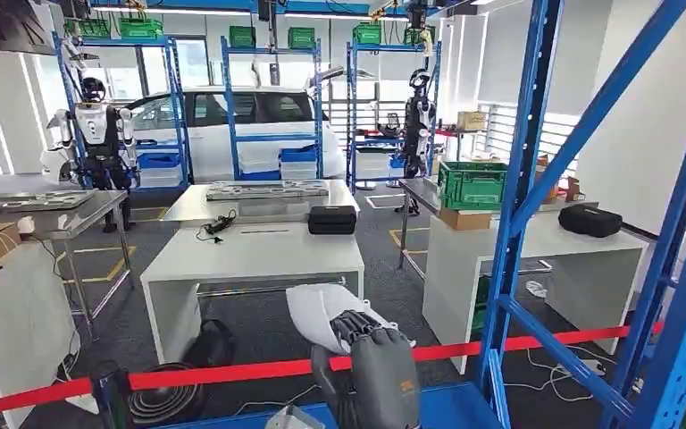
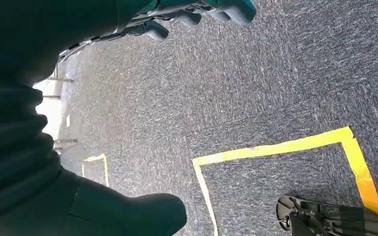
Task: Take the parts from the cabinet and place them on the table.
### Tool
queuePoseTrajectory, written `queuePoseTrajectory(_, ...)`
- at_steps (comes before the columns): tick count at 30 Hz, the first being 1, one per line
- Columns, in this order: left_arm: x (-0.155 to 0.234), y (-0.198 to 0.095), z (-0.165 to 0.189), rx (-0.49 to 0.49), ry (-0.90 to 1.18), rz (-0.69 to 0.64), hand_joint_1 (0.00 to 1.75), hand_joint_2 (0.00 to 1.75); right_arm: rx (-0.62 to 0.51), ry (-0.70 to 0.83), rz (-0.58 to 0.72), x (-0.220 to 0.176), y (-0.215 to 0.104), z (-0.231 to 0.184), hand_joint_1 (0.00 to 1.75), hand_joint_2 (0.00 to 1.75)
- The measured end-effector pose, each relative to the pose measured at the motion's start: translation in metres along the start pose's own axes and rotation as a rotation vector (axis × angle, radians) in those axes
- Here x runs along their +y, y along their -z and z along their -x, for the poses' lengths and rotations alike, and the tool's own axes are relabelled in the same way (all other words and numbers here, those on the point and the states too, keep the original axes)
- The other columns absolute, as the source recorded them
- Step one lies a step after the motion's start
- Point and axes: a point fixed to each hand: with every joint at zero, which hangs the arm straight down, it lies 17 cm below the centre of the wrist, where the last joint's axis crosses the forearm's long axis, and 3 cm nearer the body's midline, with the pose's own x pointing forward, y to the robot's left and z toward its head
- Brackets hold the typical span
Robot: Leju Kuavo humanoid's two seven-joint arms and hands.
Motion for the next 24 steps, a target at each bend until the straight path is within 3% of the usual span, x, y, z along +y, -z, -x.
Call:
queuePoseTrajectory(15, -0.001, 0.0, 0.0, -0.003, -0.002, 0.007, 0.0, 1.75, -0.077, 0.019, -0.001, 0.003, -0.006, -0.023, 1.75, 1.75)
queuePoseTrajectory(24, -0.001, 0.0, -0.001, -0.005, -0.006, 0.007, 0.0, 1.75, -0.061, 0.007, -0.05, 0.019, -0.017, -0.021, 1.75, 1.75)
